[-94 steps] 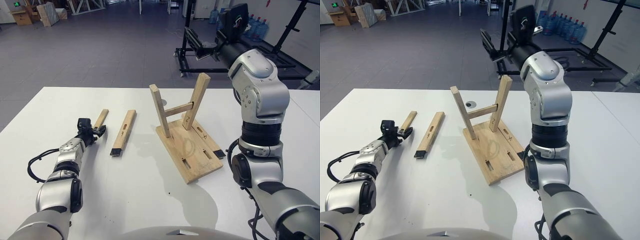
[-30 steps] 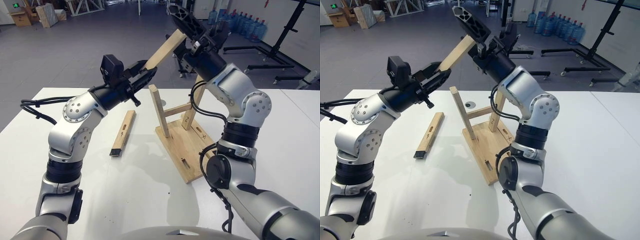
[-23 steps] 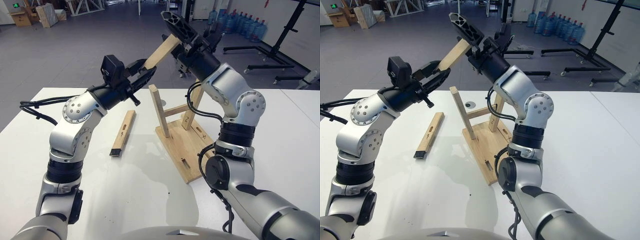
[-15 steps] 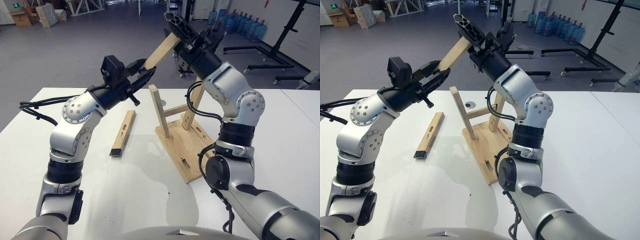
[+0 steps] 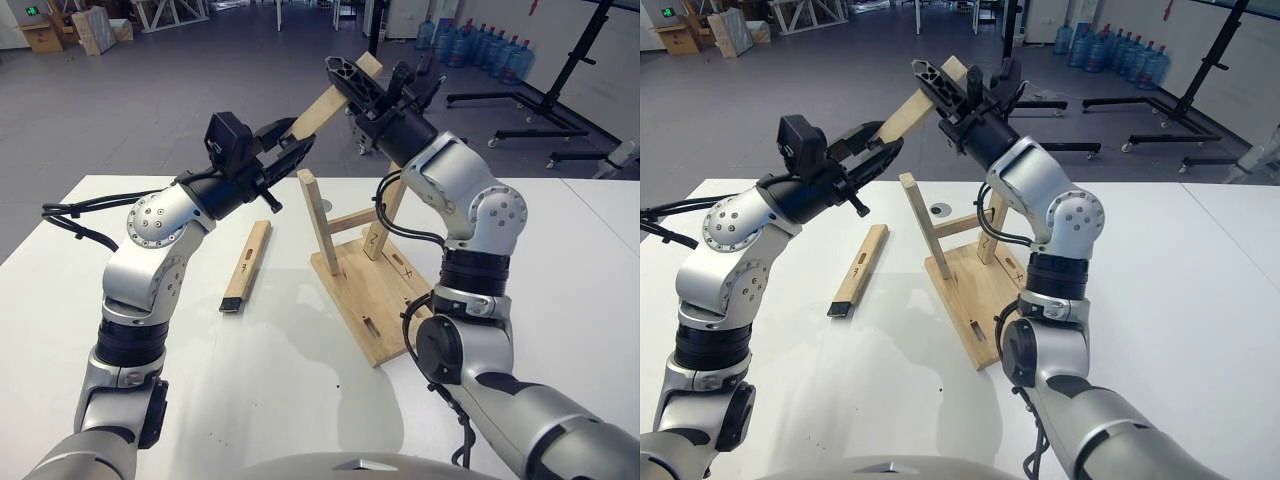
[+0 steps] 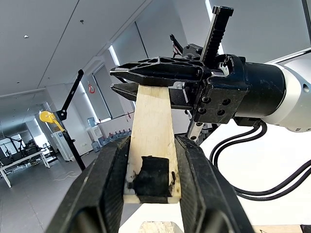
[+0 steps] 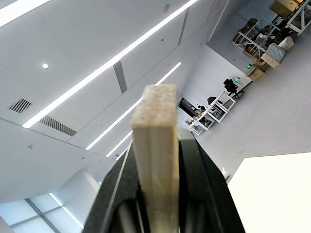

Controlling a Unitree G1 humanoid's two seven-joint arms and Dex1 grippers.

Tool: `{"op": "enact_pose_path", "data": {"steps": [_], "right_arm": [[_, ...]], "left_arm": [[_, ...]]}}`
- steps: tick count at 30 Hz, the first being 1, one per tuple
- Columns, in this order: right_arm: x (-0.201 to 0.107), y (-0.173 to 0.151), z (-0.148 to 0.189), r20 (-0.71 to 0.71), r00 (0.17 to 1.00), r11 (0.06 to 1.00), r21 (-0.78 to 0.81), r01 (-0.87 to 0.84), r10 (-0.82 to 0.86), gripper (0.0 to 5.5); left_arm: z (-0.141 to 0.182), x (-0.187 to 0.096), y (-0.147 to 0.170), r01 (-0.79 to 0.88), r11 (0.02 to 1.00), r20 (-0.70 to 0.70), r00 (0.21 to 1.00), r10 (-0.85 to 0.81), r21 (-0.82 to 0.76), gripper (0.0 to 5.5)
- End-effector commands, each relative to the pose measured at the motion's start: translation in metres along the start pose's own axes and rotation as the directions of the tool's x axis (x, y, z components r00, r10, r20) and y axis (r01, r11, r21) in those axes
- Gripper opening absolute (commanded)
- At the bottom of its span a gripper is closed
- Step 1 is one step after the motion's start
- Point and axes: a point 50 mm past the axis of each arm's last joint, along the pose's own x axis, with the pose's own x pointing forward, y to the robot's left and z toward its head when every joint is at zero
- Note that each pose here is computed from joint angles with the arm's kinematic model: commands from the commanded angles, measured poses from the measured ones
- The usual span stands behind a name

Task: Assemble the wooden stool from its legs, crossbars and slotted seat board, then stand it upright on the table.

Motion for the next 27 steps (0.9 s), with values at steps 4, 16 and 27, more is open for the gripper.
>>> {"op": "enact_pose_path", "data": {"steps": [4,16,27], "right_arm": [[-0.004,-0.004,0.000,-0.002,1.000,0.997,-0.069,0.027,-0.027,0.40],[-0.065,0.018,0.092,0.218,0.975,0.882,-0.453,0.128,-0.030,0.39],[-0.171,-0.096,0.047,0.051,0.910,0.743,-0.560,0.367,-0.411,0.39]], "left_arm": [[-0.004,0.000,-0.002,-0.005,1.000,-0.030,1.000,0.004,-0.021,1.66],[0.052,-0.058,0.070,-0.353,0.823,0.257,0.830,0.495,-0.445,3.38],[-0.036,-0.097,0.053,-0.731,0.580,-0.191,0.666,0.721,-0.360,4.12]]}}
